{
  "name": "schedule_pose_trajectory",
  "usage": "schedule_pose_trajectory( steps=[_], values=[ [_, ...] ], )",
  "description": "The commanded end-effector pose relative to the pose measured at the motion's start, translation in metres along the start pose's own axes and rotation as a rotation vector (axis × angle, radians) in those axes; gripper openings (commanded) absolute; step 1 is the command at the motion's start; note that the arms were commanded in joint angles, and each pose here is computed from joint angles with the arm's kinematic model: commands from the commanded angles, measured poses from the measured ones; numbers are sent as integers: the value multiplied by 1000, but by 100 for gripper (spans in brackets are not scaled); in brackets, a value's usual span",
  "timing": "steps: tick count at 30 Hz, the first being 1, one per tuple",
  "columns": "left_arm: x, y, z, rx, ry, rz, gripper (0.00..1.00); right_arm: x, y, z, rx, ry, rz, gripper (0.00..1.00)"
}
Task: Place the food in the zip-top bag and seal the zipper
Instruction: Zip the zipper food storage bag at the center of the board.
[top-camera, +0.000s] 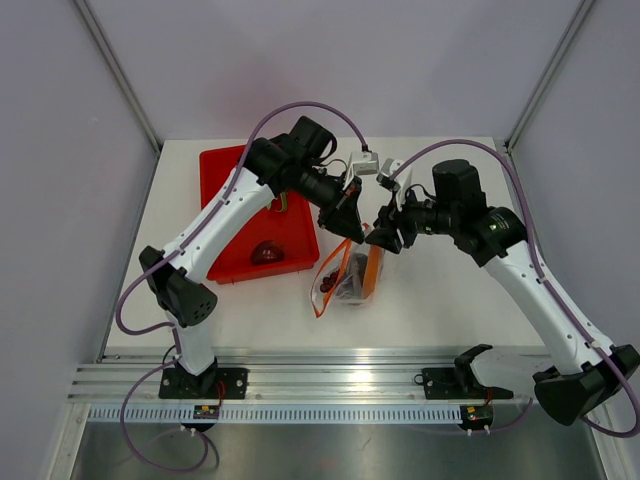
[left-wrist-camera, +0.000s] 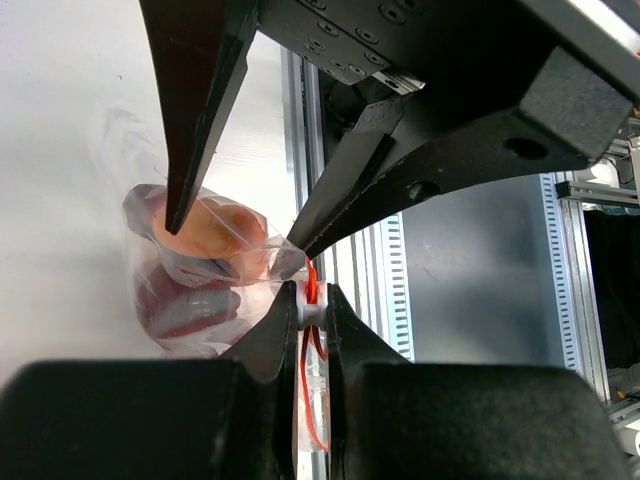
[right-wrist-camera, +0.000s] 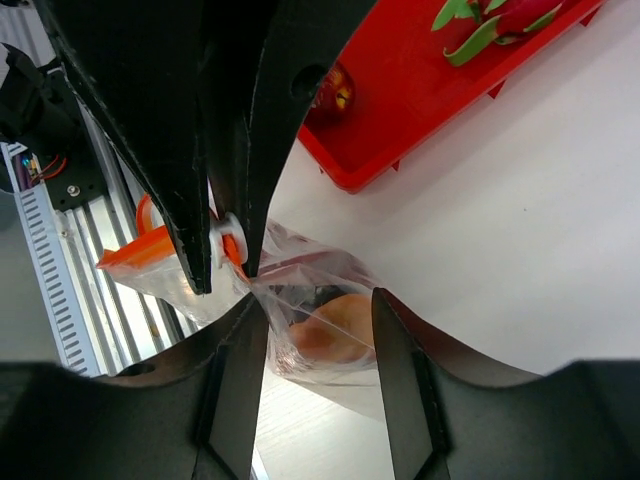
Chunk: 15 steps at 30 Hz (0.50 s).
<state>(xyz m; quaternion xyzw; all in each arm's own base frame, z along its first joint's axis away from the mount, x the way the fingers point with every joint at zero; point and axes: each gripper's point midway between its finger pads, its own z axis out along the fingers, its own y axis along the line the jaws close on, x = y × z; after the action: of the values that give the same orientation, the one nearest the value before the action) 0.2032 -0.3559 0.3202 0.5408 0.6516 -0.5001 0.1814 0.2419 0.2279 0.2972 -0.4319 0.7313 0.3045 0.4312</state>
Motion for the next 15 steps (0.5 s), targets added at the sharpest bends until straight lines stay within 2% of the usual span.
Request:
schedule_pose_trajectory(
  steps=[1, 9, 12, 15],
  values=[
    [-22, -31, -10, 52, -69, 97, 0, -11, 8, 4, -72, -41, -21, 52],
    [-22, -25, -9, 33, -64, 92, 0, -14, 43, -5, -251, -68, -28, 51],
    [-23, -25, -8, 43, -64, 88, 0, -12, 42, -3, -253, -62, -20, 44],
    [-26, -26, -9, 47, -72, 94, 0, -8, 40, 0, -254, -39, 0, 23]
  ],
)
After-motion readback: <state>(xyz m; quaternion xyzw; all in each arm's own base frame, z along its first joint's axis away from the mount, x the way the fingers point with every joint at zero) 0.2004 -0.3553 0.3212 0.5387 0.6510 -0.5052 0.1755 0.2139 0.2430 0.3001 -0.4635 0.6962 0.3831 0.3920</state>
